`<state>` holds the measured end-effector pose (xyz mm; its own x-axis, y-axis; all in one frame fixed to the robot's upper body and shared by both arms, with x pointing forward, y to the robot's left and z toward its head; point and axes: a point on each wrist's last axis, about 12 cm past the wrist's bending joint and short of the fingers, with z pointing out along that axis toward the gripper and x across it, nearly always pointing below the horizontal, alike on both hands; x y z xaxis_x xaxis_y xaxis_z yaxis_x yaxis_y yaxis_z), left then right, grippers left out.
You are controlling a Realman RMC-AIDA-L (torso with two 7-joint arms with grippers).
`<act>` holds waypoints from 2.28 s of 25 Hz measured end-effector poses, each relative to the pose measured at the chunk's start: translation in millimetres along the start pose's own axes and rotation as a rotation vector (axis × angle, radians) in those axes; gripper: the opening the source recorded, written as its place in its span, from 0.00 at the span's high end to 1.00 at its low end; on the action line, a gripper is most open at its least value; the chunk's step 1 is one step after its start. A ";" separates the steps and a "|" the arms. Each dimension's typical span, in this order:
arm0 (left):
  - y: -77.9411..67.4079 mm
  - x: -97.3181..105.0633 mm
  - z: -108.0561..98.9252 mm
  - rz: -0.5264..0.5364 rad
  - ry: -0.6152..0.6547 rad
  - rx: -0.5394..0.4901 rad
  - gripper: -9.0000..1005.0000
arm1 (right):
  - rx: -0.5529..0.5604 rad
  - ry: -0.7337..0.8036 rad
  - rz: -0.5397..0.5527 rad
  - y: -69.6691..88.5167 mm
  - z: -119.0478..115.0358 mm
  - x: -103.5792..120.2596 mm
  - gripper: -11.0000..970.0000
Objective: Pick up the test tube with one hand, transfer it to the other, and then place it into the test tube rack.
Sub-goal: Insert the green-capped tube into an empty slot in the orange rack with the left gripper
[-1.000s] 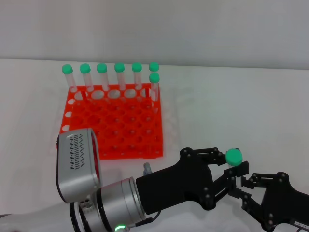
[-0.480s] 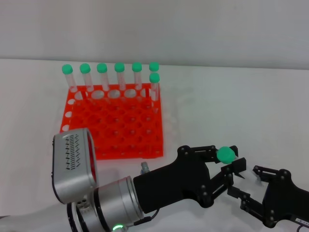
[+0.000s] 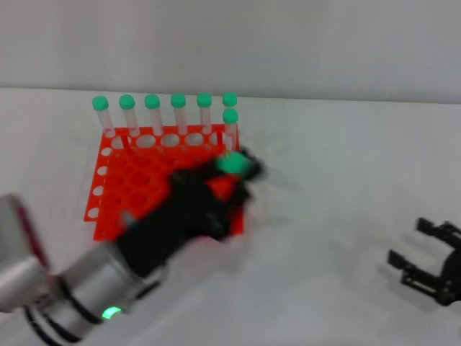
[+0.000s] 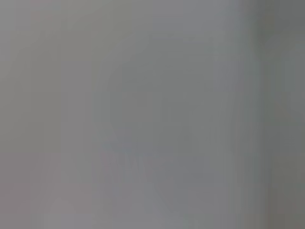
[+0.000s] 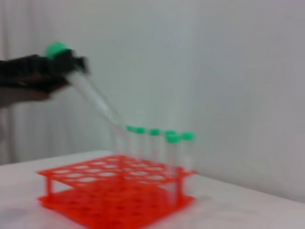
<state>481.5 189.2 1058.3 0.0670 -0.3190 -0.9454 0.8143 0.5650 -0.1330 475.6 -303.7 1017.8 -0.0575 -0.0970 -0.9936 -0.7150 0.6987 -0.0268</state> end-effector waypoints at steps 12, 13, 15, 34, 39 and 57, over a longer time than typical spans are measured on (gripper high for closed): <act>48.7 -14.9 -31.9 0.004 -0.100 -0.412 0.78 | 0.282 -0.072 0.032 -22.0 -39.3 0.6 0.10; 52.7 -13.6 -28.0 -0.022 -0.085 -0.426 0.78 | 0.285 -0.074 0.033 -22.1 -39.6 0.3 0.10; 59.1 -11.0 -18.7 -0.072 -0.052 -0.439 0.78 | 0.286 -0.077 0.033 -22.2 -39.6 0.1 0.10; 57.4 -29.6 58.4 -0.039 0.259 -0.441 0.78 | 0.301 -0.063 0.004 -28.1 -45.7 -1.7 0.10; 47.2 -37.2 62.2 -0.048 0.284 -0.474 0.78 | 0.307 -0.057 0.002 -29.2 -46.2 -1.4 0.10; 47.2 -63.9 69.2 -0.026 0.432 -0.684 0.78 | 0.354 -0.064 0.004 -35.5 -48.5 -2.6 0.10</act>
<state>555.6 183.5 1133.0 -0.2901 -0.0953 -0.9522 0.2703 0.9463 -0.1771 467.3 -362.5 1026.7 -0.0078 -0.0570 -0.9983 -0.4288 0.9021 -0.0481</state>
